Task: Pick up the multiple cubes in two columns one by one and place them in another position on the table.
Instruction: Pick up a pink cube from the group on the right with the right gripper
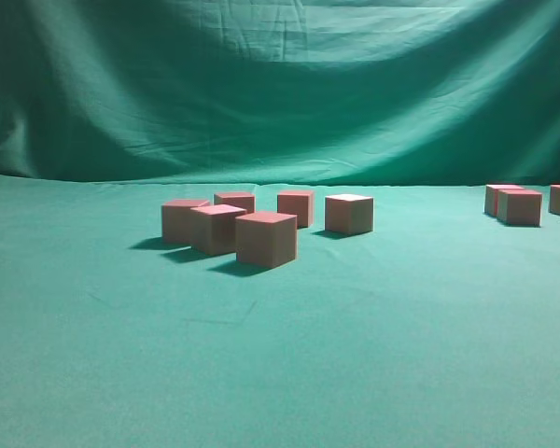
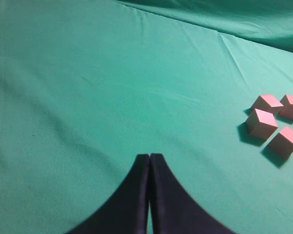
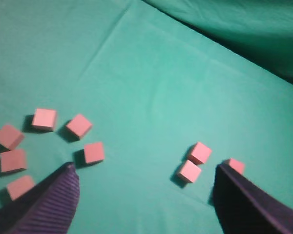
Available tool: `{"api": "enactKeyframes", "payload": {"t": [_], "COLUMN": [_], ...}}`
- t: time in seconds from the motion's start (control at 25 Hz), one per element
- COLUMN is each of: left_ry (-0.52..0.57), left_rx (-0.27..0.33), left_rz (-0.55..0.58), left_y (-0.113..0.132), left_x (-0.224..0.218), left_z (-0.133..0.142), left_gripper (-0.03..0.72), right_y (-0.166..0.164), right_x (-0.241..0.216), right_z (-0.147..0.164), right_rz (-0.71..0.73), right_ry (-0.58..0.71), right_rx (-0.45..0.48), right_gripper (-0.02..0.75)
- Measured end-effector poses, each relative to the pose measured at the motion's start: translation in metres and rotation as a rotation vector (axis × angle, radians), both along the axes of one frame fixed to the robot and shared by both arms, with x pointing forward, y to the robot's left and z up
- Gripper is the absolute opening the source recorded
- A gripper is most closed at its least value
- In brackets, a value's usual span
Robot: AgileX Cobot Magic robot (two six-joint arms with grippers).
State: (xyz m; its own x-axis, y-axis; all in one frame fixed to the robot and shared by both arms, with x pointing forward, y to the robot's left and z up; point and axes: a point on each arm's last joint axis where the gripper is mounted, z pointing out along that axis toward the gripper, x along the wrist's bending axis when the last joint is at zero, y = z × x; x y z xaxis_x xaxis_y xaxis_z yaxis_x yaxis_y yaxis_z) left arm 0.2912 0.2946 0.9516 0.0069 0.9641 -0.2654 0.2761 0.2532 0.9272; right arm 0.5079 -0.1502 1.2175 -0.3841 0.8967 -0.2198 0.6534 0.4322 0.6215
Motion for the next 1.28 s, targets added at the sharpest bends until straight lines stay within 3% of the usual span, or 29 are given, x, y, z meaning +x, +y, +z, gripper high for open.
{"api": "enactKeyframes", "payload": {"t": [0.16,0.36,0.48,0.68,1.04,1.28], "left_ry": [0.0,0.0,0.0,0.0,0.0,0.0], "left_rx": [0.0,0.0,0.0,0.0,0.0,0.0], "left_rz": [0.0,0.0,0.0,0.0,0.0,0.0], "left_y": [0.0,0.0,0.0,0.0,0.0,0.0], "left_x": [0.0,0.0,0.0,0.0,0.0,0.0], "left_z": [0.0,0.0,0.0,0.0,0.0,0.0], "left_gripper": [0.0,0.0,0.0,0.0,0.0,0.0], "right_y": [-0.053,-0.107,-0.127,-0.129,-0.118,-0.109], "right_x": [0.007,0.012,0.009,0.002,0.02,0.058], "right_z": [-0.019,-0.086,-0.131,-0.169,-0.182,-0.175], "right_rz": [-0.184,-0.442,-0.556,-0.572,-0.517,-0.509], "right_ry": [0.064,0.273,0.359,0.414,0.338,0.302], "right_rx": [-0.014,-0.024,0.014,0.069,0.186,0.269], "right_gripper": [0.575,0.575,0.575,0.575,0.575,0.575]}}
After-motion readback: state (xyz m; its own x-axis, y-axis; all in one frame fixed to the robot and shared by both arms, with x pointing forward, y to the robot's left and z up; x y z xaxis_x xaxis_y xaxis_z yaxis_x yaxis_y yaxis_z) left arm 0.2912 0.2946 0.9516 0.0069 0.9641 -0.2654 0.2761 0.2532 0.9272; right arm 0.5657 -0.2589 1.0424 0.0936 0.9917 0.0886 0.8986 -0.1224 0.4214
